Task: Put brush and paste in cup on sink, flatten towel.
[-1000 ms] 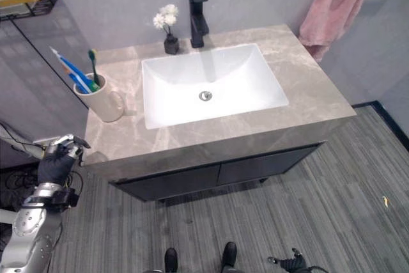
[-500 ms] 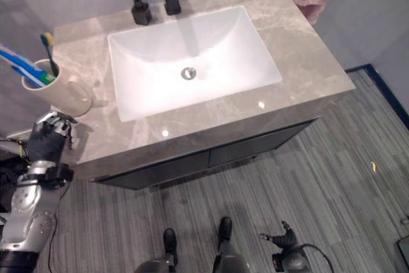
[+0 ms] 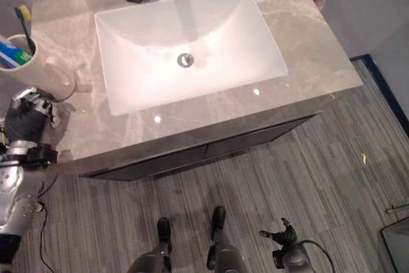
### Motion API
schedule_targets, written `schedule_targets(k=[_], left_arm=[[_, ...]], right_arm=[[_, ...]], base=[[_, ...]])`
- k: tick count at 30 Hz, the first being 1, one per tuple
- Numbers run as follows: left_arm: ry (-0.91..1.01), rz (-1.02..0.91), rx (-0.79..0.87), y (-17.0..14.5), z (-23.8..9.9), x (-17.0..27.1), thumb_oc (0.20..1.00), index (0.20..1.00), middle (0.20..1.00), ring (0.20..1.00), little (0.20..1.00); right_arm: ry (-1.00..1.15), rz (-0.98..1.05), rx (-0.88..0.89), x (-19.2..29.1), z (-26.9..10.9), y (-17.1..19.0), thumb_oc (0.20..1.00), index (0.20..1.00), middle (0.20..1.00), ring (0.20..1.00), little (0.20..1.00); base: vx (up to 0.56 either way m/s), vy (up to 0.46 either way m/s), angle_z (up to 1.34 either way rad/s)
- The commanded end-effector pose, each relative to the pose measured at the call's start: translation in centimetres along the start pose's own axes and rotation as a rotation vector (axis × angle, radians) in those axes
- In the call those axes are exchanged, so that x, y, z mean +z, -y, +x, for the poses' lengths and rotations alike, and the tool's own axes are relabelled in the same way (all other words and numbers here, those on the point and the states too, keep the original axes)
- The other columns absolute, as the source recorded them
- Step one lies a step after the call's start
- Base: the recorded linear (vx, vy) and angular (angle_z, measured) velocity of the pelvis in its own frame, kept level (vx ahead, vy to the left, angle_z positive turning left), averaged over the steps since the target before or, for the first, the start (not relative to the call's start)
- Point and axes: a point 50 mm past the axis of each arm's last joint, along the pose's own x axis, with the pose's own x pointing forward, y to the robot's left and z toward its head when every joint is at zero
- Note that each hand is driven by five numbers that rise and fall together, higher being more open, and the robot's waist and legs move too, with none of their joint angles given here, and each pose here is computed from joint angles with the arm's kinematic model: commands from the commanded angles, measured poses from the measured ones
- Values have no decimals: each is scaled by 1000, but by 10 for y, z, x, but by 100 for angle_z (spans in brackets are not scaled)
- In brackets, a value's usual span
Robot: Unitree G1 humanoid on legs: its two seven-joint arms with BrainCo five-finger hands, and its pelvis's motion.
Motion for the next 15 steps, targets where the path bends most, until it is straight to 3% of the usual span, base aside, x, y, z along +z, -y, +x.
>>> schedule_targets(k=[1,15], left_arm=[[140,23,30,-9,19,31,200,200,200,200,200],[241,73,26,-3,61,69,200,200,200,200,200]], right_arm=[[5,-23,-44,2,2,12,1000,1000,1000,1000,1000],[112,-52,-50,27,5,17,1000,1000,1000,1000,1000]], base=[[0,0,0],[18,14,6]])
